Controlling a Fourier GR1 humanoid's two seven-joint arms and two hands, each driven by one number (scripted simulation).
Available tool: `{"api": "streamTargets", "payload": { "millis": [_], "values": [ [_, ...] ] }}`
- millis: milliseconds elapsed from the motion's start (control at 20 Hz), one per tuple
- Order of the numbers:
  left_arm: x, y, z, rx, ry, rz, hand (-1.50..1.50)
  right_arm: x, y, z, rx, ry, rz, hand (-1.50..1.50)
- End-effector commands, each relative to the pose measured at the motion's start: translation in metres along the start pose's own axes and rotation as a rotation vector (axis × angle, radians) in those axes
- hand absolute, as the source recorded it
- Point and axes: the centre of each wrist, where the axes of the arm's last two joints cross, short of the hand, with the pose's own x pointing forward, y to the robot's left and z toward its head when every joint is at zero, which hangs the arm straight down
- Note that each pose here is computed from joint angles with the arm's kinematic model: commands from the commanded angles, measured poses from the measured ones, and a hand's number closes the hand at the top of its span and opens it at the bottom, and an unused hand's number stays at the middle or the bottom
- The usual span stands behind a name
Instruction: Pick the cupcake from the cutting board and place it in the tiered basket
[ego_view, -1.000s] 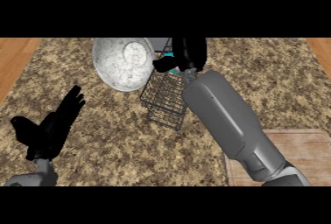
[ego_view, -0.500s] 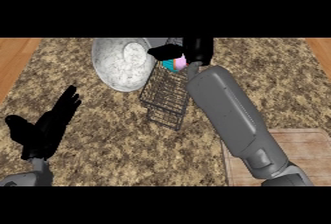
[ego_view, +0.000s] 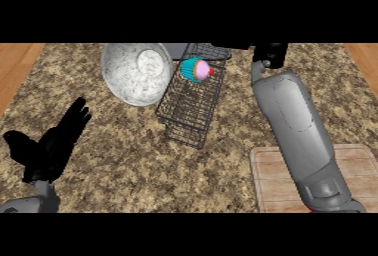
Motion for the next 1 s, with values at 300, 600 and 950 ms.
{"api": "streamTargets", "payload": {
  "millis": [300, 600, 950],
  "values": [
    [-0.002, 0.007, 0.013, 0.008, 0.020, -0.001, 0.00, 0.005, -0.158, -0.039, -0.200, 0.016, -0.030, -1.50],
    [-0.002, 0.001, 0.002, -0.001, -0.004, -0.004, 0.00, -0.006, -0.232, -0.029, -0.264, -0.009, -0.027, -1.50],
    [-0.008, -0.002, -0.002, -0.002, -0.012, -0.016, 0.00, -0.013, -0.303, -0.017, -0.255, -0.025, -0.012, -1.50]
  ]
}}
